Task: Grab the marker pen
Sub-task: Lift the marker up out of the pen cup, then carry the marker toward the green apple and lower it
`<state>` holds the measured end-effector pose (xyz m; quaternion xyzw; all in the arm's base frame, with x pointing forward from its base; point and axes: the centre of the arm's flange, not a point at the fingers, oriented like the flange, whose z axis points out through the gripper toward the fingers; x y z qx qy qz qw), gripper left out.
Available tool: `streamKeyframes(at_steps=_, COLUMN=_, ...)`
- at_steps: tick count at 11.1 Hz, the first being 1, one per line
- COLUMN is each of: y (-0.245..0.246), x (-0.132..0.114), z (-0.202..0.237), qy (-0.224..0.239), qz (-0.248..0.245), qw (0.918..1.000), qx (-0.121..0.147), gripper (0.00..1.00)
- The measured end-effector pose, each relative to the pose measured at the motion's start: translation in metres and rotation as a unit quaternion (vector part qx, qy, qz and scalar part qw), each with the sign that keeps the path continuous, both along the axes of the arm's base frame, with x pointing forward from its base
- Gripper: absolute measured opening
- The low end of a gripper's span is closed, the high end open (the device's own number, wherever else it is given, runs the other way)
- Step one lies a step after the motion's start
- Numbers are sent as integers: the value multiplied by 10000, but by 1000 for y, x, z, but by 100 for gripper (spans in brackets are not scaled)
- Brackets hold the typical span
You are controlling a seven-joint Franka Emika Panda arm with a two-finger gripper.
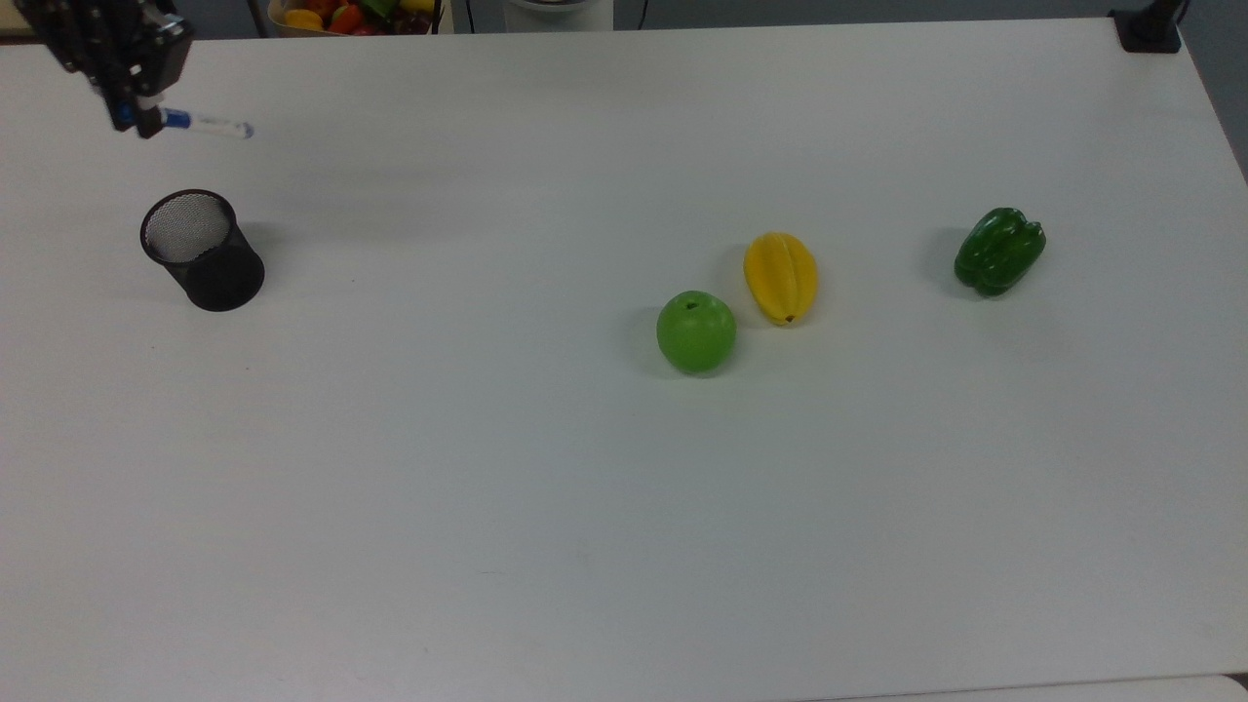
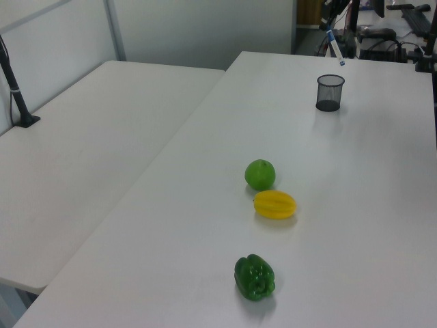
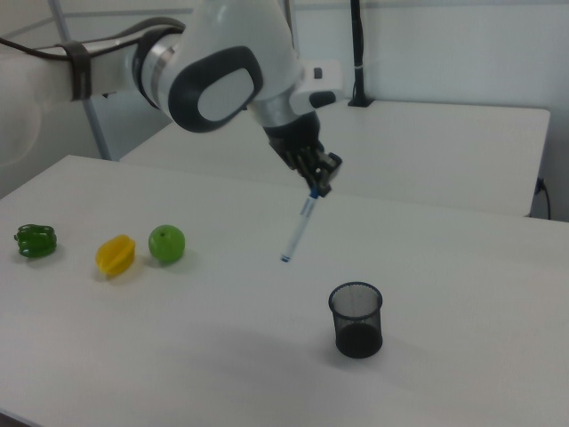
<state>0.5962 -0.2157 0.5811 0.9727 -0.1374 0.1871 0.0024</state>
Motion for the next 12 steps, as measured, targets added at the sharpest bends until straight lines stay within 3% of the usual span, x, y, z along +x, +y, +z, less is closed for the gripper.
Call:
streamKeyframes(at_steps=3, y=52, x=-11, z=26, qy=367, qz=485, qw=9972, qx=431, gripper=19)
streamKeyframes(at_steps=6, y=106, x=-27, z=45, qy=698, qz=992, qw=9889, qx=852, gripper=19)
streamKeyframes(at_steps=12, y=226, x=-18, z=26, qy=1129, qz=1259, qw=9790, qx=1137, gripper=19)
